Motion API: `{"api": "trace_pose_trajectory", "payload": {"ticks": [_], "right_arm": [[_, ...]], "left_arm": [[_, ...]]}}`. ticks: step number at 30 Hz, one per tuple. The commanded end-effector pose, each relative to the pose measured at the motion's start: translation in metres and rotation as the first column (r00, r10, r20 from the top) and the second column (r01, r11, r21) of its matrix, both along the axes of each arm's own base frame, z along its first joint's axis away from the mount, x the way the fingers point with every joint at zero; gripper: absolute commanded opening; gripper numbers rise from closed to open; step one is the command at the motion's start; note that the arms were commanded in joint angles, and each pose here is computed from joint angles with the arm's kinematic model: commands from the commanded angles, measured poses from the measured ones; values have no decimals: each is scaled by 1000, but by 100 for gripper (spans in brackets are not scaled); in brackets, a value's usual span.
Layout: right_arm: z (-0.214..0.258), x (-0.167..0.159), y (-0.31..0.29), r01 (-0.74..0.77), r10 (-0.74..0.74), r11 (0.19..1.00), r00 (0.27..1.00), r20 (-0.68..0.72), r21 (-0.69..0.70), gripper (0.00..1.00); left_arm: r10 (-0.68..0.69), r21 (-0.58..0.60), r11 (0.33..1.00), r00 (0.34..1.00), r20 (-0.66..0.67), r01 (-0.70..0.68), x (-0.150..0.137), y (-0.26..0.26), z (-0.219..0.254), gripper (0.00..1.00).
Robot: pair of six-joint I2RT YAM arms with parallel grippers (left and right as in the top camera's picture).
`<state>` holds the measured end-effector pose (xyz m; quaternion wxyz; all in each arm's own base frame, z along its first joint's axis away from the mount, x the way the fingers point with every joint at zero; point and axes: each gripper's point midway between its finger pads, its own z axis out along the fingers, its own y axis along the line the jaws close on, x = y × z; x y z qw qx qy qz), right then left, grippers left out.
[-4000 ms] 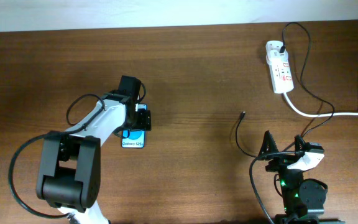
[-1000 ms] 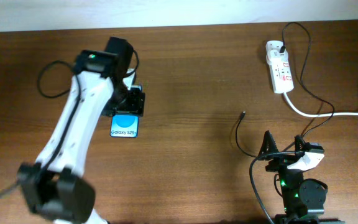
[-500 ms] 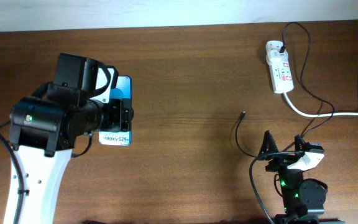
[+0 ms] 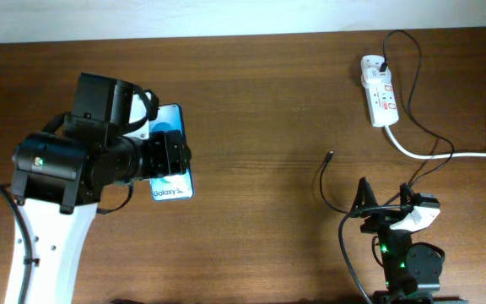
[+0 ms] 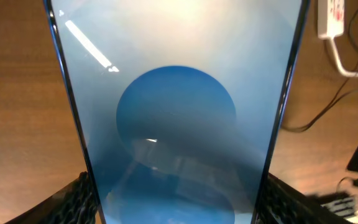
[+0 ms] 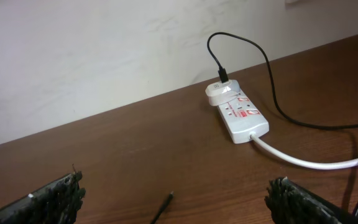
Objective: Plug charger to phone and switch on socket
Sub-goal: 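Lift the phone with the left gripper and tilt it upright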
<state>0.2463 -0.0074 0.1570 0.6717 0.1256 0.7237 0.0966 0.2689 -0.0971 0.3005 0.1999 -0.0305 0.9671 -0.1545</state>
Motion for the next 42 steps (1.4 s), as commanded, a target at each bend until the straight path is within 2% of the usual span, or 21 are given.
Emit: {"api": "trace_pose_trajectory", "payload": {"ticks": [1,10,21,23,26,28,30,31,34,37,40,42], "right_arm": [[-2,0,0,1,-1,1000,1000,-2,0,98],[-2,0,1,0,0,1000,1000,-2,1,98],[-2,0,1,0,0,1000,1000,-2,1,98],[-2,0,7,-34,34,999,999,0,23,98],[2,-2,36,-200,199,979,980,17,49,98],[7,-12,71,-394,393,905,919,38,164,98],[8,-33,108,-573,595,748,803,45,336,98],[8,-48,125,-637,691,634,721,48,438,98],[9,-67,142,-611,774,456,631,50,647,98],[10,-65,141,-515,760,392,648,47,762,98],[19,-62,138,-472,738,347,671,74,810,98],[31,-65,140,-515,749,327,653,116,792,98]], "left_arm": [[115,-85,990,993,0,-114,-1,-2,14,40],[224,-104,967,972,-68,-231,5,0,5,41],[296,-60,946,923,-247,-320,29,-12,-40,41],[287,-66,946,917,-275,-316,30,-17,-45,41],[310,-75,936,905,-291,-345,30,-19,-45,40],[329,-78,927,896,-299,-367,30,-19,-45,40],[365,-84,909,877,-313,-408,31,-19,-45,40],[376,-94,902,874,-308,-421,34,-19,-44,40],[399,-121,887,870,-289,-447,43,-21,-41,40],[422,-133,874,865,-272,-468,49,-21,-39,40],[425,-137,873,868,-257,-468,54,-20,-39,40],[432,-128,872,866,-253,-473,58,-20,-42,40]]}}
